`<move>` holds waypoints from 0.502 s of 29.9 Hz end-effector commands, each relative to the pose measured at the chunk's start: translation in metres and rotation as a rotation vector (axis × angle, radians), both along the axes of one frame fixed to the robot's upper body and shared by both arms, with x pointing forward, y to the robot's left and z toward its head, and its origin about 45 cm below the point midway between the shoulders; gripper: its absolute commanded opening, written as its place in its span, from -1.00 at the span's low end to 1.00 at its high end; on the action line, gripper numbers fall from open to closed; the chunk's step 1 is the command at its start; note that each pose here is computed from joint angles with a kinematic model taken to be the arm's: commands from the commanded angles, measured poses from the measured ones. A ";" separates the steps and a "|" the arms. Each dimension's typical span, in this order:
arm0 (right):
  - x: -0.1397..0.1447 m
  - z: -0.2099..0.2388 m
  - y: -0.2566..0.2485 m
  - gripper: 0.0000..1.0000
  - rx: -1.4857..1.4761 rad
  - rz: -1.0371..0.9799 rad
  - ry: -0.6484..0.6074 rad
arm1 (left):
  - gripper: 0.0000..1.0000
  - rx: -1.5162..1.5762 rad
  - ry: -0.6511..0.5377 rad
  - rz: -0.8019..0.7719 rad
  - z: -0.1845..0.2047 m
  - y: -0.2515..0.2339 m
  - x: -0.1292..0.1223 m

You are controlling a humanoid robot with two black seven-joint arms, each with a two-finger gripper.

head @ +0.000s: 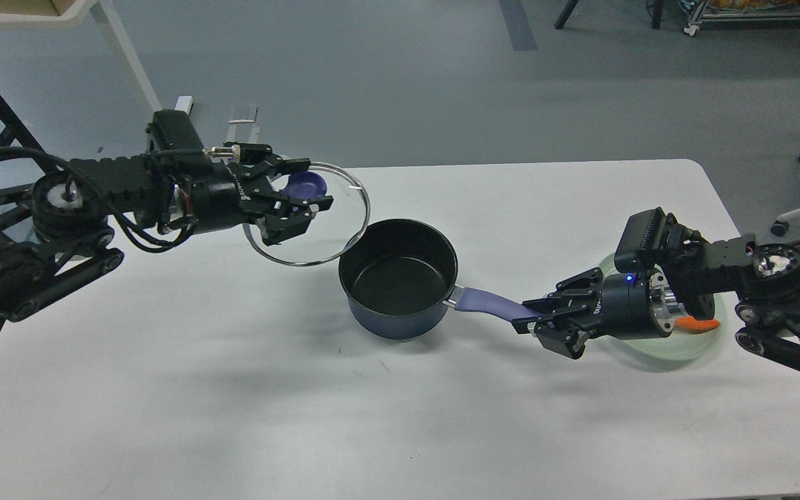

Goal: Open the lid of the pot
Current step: 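Lift the glass lid off the pot with the left gripper, then lower the lid onto the table beside the pot with the left gripper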

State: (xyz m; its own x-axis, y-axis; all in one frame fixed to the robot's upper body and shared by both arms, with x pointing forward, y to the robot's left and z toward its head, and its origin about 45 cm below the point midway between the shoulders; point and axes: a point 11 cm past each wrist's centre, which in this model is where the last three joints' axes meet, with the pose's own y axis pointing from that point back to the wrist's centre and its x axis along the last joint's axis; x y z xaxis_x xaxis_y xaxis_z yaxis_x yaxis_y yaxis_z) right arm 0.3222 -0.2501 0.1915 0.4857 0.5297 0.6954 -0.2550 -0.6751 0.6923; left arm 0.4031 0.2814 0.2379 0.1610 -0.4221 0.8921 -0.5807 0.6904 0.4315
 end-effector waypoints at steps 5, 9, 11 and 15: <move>0.000 0.001 0.000 -0.37 0.000 0.001 -0.002 | -0.11 0.012 0.034 0.132 -0.047 0.086 -0.053; 0.000 0.000 0.000 -0.37 0.000 0.000 0.000 | -0.10 0.007 0.074 0.153 -0.071 0.099 -0.077; 0.000 0.000 0.000 -0.37 0.000 0.000 0.000 | -0.09 0.010 0.082 0.161 -0.079 0.103 -0.083; 0.000 0.000 0.000 -0.37 0.000 0.000 0.000 | -0.05 0.038 0.088 0.189 -0.089 0.116 -0.087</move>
